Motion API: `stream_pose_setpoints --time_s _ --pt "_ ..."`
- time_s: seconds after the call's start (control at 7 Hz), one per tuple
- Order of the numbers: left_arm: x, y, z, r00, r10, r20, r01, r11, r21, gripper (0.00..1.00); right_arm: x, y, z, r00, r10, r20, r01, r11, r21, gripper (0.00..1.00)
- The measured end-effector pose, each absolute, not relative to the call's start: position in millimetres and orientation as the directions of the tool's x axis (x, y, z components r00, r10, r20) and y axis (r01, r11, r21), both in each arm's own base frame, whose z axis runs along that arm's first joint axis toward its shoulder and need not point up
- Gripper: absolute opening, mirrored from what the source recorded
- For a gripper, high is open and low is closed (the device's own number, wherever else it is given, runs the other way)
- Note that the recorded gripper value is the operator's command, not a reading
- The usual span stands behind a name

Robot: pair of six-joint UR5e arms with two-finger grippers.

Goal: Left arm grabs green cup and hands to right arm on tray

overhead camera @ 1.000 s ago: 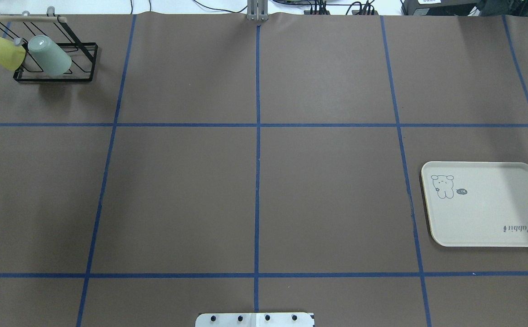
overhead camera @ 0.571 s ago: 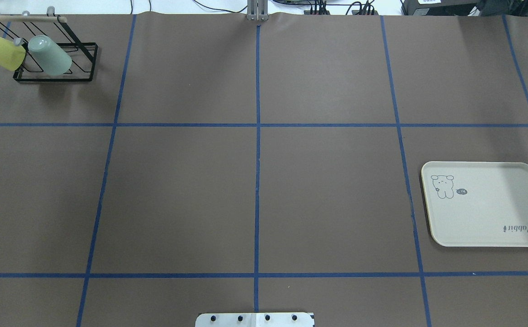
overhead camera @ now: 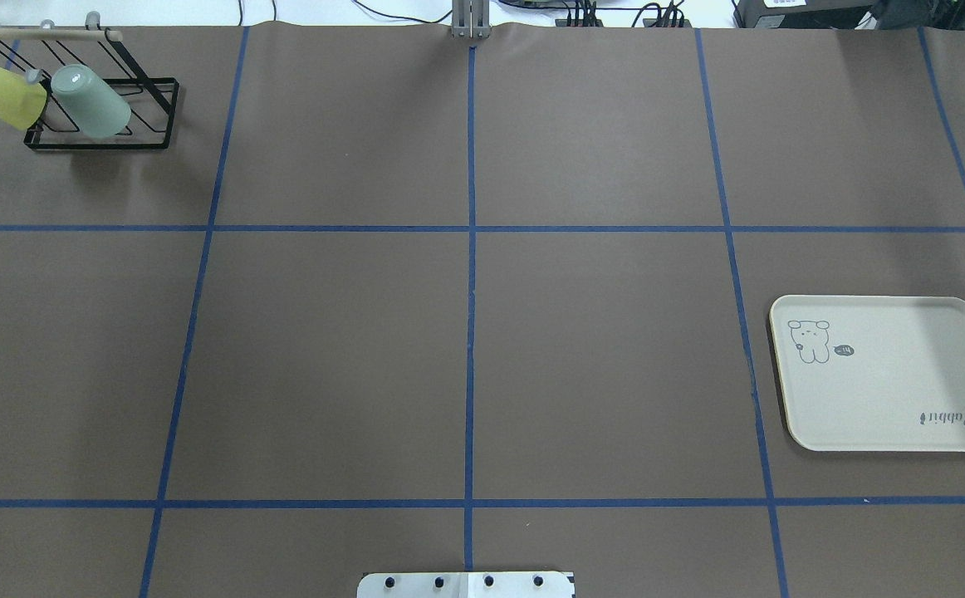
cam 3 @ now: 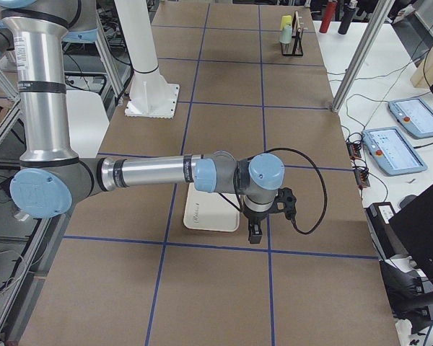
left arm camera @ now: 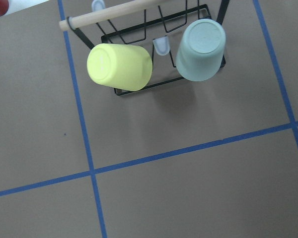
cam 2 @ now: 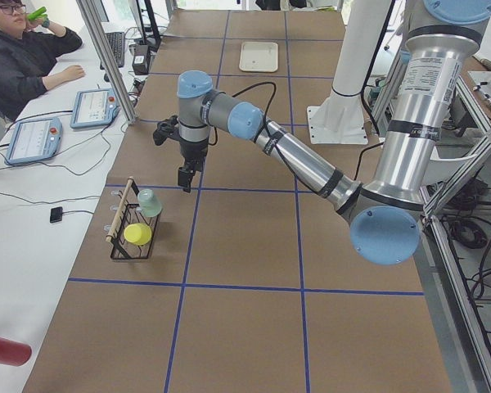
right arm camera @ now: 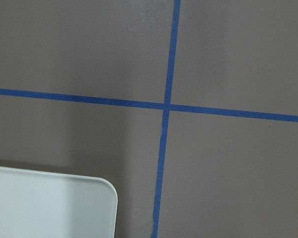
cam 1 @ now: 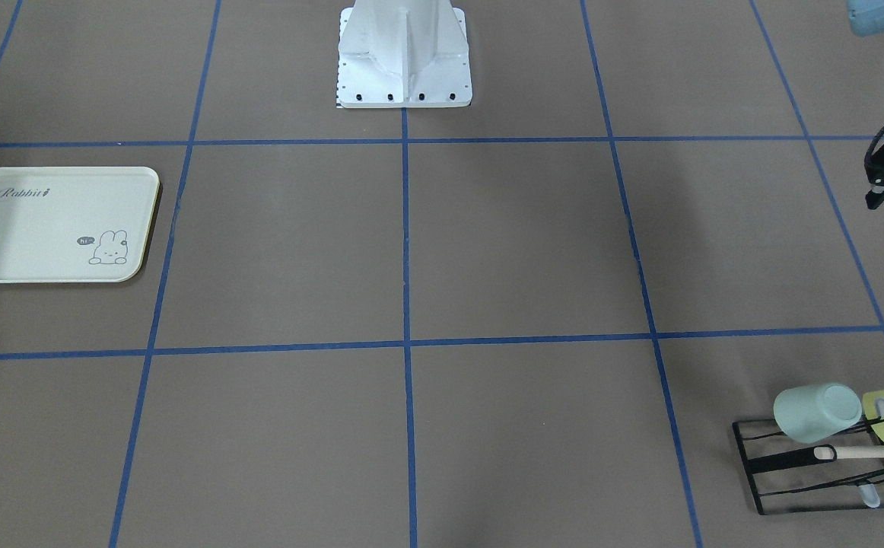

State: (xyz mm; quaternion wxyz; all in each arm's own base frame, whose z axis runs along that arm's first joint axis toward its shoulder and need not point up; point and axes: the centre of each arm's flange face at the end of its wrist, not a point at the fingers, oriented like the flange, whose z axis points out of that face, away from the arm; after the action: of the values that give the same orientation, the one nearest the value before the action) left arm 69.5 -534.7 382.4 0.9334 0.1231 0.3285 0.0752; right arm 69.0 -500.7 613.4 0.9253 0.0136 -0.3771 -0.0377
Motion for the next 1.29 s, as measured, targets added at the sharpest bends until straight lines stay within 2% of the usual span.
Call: stream_pose_setpoints --time_s 0.57,1.29 --pt "109.3 -559.2 387.1 0.717 -0.014 -0.697 0.242 0.943 0.229 1.00 68.8 -500.5 615.7 0.712 -0.076 0.698 0.059 0.997 0.048 0.99" --pt "157.7 -572.8 397.1 0.737 -0.125 -0.665 0.476 0.794 0.378 1.00 68.2 -501.6 614.5 0.712 -0.078 0.697 0.060 0.997 0.051 0.99"
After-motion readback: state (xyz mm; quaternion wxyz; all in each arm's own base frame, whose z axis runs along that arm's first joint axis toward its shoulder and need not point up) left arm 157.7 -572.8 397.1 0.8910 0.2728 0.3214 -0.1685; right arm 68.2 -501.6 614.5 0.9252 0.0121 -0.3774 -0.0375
